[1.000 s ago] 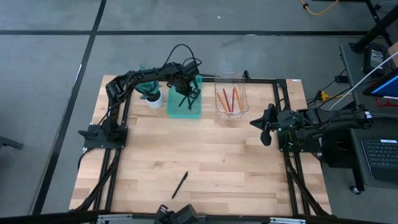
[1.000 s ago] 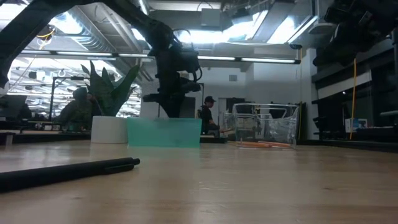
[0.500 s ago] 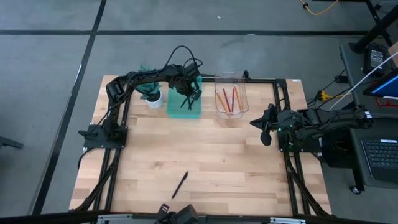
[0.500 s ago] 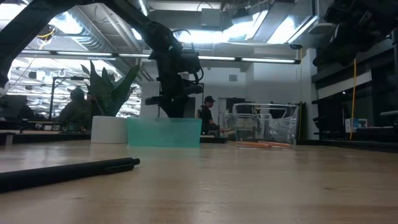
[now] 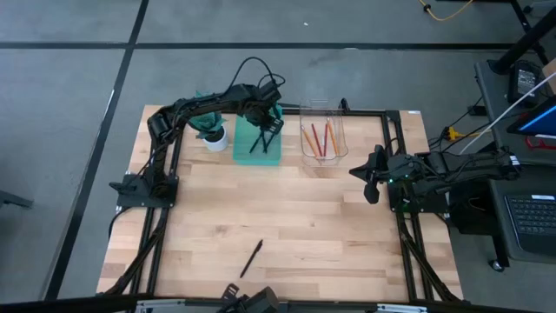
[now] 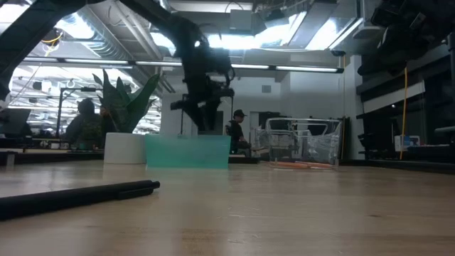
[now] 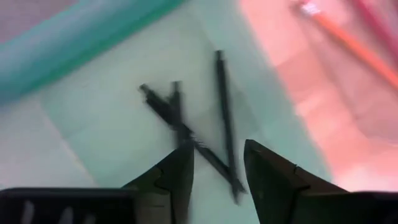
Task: Sort pens & pencils
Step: Put the black pen into the green bin
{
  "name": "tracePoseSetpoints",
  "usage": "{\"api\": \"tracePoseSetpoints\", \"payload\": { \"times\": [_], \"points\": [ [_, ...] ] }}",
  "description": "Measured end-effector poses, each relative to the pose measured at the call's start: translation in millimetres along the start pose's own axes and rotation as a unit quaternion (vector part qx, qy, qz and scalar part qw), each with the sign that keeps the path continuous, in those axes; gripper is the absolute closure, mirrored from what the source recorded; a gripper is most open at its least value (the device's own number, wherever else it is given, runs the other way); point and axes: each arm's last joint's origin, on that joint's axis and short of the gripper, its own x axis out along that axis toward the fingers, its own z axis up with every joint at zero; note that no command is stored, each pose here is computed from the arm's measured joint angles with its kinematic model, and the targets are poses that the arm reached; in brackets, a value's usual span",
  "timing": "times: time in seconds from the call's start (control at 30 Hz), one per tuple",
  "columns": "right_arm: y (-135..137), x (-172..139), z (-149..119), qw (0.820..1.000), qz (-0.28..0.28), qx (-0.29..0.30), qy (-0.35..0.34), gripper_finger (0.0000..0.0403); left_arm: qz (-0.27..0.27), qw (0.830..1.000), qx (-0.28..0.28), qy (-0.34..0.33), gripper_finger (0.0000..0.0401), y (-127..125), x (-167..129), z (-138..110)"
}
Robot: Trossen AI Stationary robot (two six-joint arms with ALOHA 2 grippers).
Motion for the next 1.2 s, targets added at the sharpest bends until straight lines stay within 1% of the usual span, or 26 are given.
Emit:
{"api": "tracePoseSetpoints", "payload": {
  "times": [0.07, 0.13, 0.27, 0.37, 0.47, 0.53, 0.67, 0.77, 0.83, 0.97, 1.07, 1.2],
  "points": [
    [-0.1, 0.0, -0.4, 1.000, -0.001, -0.001, 0.002, 0.0382, -0.020, 1.000, 0.004, 0.016, 0.0266, -6.6, -13.5, 1.9],
    [-0.2, 0.0, -0.6, 1.000, -0.001, -0.001, 0.003, 0.0382, -0.033, 0.999, 0.022, 0.037, 0.0267, -15.6, -28.1, 0.2],
    [-0.2, 0.0, -0.7, 1.000, -0.001, -0.002, 0.004, 0.0382, -0.042, 0.995, 0.081, 0.044, 0.0268, -37.6, -50.6, -6.0],
    [-0.2, 0.0, -0.7, 1.000, -0.001, -0.001, 0.004, 0.0382, -0.052, 0.991, 0.121, 0.035, 0.0269, -54.7, -65.0, -11.2],
    [-0.2, 0.0, -0.8, 1.000, -0.001, 0.000, 0.004, 0.0382, -0.059, 0.984, 0.162, 0.037, 0.0269, -70.8, -71.4, -21.4],
    [-0.3, 0.0, -0.8, 1.000, -0.001, 0.000, 0.004, 0.0382, -0.062, 0.979, 0.188, 0.045, 0.0269, -80.9, -72.9, -30.5],
    [-0.3, 0.0, -0.8, 1.000, -0.001, 0.000, 0.004, 0.0382, -0.053, 0.971, 0.217, 0.079, 0.0269, -95.7, -75.8, -51.5],
    [-0.2, 0.0, -0.8, 1.000, -0.001, 0.000, 0.004, 0.0382, -0.035, 0.966, 0.241, 0.086, 0.0269, -107.0, -78.2, -65.8],
    [-0.2, 0.0, -0.8, 1.000, -0.001, 0.000, 0.004, 0.0382, -0.033, 0.962, 0.256, 0.089, 0.0269, -115.3, -80.0, -75.3],
    [-0.2, 0.0, -0.8, 1.000, -0.001, 0.001, 0.004, 0.0382, -0.013, 0.949, 0.295, 0.106, 0.0269, -128.8, -90.2, -100.9],
    [-0.3, 0.0, -0.8, 1.000, -0.001, 0.018, 0.004, 0.0382, 0.015, 0.941, 0.312, 0.130, 0.0269, -137.3, -94.7, -122.4],
    [-0.2, 0.0, -0.8, 0.999, -0.001, 0.049, 0.004, 0.0382, 0.023, 0.935, 0.322, 0.144, 0.0269, -151.6, -101.2, -149.2]
  ]
}}
